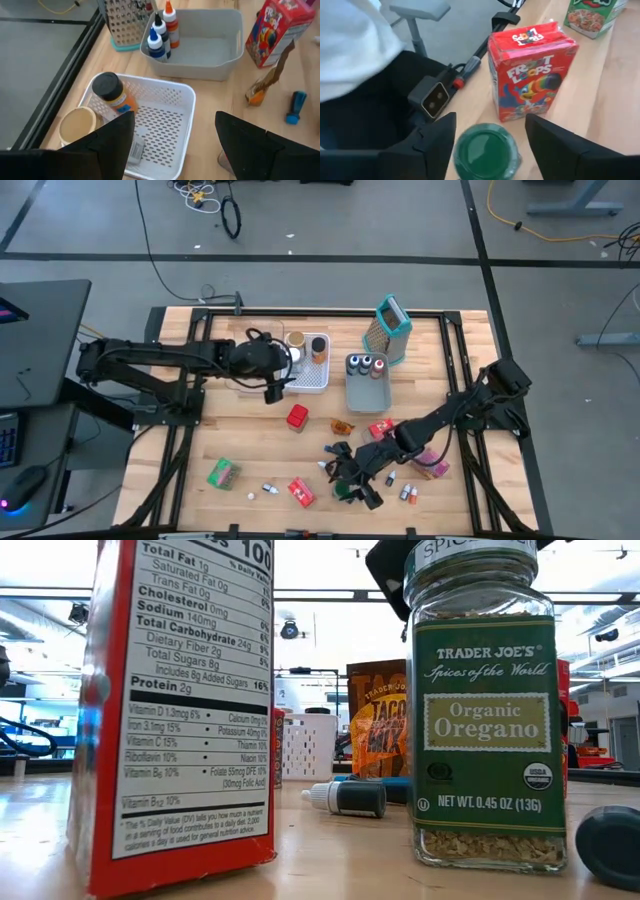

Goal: Pick & Place Kitchen Items
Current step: Put the green spice bottle into the white basket

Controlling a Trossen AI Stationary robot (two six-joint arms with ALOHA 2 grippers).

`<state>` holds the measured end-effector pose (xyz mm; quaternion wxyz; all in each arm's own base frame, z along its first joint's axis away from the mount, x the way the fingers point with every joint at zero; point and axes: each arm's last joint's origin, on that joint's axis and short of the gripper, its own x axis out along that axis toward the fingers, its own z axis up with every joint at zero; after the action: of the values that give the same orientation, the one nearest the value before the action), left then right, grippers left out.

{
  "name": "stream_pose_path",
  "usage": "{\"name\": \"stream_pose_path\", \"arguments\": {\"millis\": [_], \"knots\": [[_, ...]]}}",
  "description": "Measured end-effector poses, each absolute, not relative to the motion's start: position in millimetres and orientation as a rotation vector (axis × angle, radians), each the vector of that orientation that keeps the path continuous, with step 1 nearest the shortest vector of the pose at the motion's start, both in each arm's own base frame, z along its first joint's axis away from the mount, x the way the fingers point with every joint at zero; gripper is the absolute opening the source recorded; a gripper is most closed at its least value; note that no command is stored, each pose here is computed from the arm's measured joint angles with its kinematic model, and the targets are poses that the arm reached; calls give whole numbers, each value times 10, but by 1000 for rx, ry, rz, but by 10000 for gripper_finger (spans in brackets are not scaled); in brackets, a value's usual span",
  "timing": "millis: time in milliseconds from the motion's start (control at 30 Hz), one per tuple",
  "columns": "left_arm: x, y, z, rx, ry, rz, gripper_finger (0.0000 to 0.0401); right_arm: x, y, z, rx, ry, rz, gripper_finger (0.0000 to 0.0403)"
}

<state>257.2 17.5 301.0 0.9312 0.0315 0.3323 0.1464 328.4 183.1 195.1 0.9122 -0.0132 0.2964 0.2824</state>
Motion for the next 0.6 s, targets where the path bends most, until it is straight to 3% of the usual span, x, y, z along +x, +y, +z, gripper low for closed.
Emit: {"name": "stream_pose_path", "arguments": {"millis": [267,500,600], "knots": [[2566,175,3003,62,689,301,285,3275,1861,1920,-28,623,583,310],[2565,175,3002,66,692,299,282,3290,1901,1702,-73,688,547,312],[2563,175,2997,67,697,299,282,3293,1897,1688,-100,687,553,295]]}}
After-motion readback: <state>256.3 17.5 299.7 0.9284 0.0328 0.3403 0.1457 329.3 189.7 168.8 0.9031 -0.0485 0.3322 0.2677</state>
